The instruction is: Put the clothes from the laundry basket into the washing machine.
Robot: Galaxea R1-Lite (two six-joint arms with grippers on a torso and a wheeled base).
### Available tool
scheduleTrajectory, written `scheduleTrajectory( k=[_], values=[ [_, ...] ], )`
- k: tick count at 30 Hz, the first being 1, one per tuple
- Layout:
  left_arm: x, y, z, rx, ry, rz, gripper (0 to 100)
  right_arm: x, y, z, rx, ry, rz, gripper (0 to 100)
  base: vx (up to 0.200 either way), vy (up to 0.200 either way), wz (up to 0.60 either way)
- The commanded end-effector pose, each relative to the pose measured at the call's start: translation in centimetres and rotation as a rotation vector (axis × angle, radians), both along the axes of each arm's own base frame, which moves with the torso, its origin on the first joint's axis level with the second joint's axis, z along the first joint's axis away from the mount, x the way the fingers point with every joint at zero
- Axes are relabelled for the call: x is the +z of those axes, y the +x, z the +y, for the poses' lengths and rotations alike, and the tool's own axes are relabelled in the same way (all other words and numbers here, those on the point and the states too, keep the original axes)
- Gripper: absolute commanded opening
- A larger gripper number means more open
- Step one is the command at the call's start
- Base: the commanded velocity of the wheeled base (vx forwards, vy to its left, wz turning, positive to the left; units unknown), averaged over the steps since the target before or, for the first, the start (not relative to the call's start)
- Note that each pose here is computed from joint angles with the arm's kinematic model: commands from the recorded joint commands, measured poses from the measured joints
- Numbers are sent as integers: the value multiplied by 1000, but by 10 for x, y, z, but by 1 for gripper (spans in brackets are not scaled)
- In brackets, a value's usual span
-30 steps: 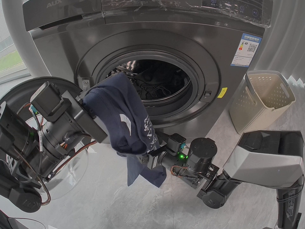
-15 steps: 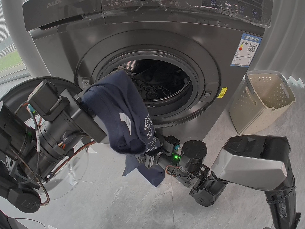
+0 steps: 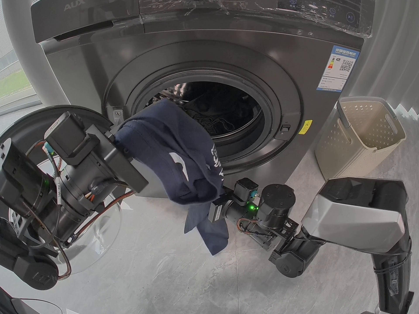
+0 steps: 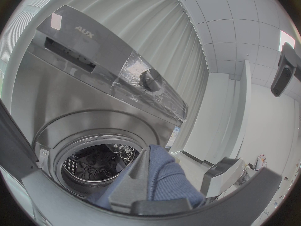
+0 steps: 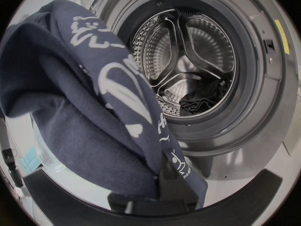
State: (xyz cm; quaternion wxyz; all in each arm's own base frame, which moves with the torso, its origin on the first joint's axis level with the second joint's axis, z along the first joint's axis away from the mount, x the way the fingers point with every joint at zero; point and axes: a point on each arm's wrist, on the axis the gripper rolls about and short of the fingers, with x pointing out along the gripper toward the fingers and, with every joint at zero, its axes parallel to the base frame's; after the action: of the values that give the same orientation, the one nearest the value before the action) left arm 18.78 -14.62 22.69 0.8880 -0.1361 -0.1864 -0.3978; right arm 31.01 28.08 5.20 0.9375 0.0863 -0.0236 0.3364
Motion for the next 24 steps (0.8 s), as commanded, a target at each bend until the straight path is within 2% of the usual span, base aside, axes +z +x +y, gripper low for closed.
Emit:
scheduleTrajectory(
  k=[1, 5, 8, 9, 12, 15, 18, 19, 20, 24],
  values=[
    [-8, 11, 3, 50, 14, 32, 0, 35, -15, -16, -13, 32, -31, 0, 0, 0, 0],
    [-14, 18, 11, 94, 29, 53, 0, 59, -27, -34, -66, 51, -49, 0, 0, 0, 0],
    [-20, 24, 14, 117, 43, 75, 0, 68, -34, -42, -72, 57, -54, 0, 0, 0, 0],
    [-29, 28, 18, 139, 64, 103, 0, 75, -40, -49, -78, 60, -57, 0, 0, 0, 0],
    [-43, 26, 18, 130, 106, 148, 0, 75, -45, -56, -86, 53, -46, 0, 0, 0, 0],
    [-71, 16, 19, 93, 203, 222, 0, 68, -54, -59, -75, 28, -15, 0, 0, 0, 0],
    [-92, 15, 21, 79, 290, 269, 0, 76, -56, -59, -83, 44, -33, 0, 0, 0, 0],
    [-93, 15, 21, 77, 292, 271, 0, 77, -56, -59, -84, 46, -35, 0, 0, 0, 0],
    [-102, 12, 23, 74, 326, 303, 0, 85, -56, -59, -86, 64, -56, 0, 0, 0, 0],
    [-120, 15, 21, 71, 370, 367, 0, 91, -54, -57, -82, 90, -73, 0, 0, 0, 0]
  ],
)
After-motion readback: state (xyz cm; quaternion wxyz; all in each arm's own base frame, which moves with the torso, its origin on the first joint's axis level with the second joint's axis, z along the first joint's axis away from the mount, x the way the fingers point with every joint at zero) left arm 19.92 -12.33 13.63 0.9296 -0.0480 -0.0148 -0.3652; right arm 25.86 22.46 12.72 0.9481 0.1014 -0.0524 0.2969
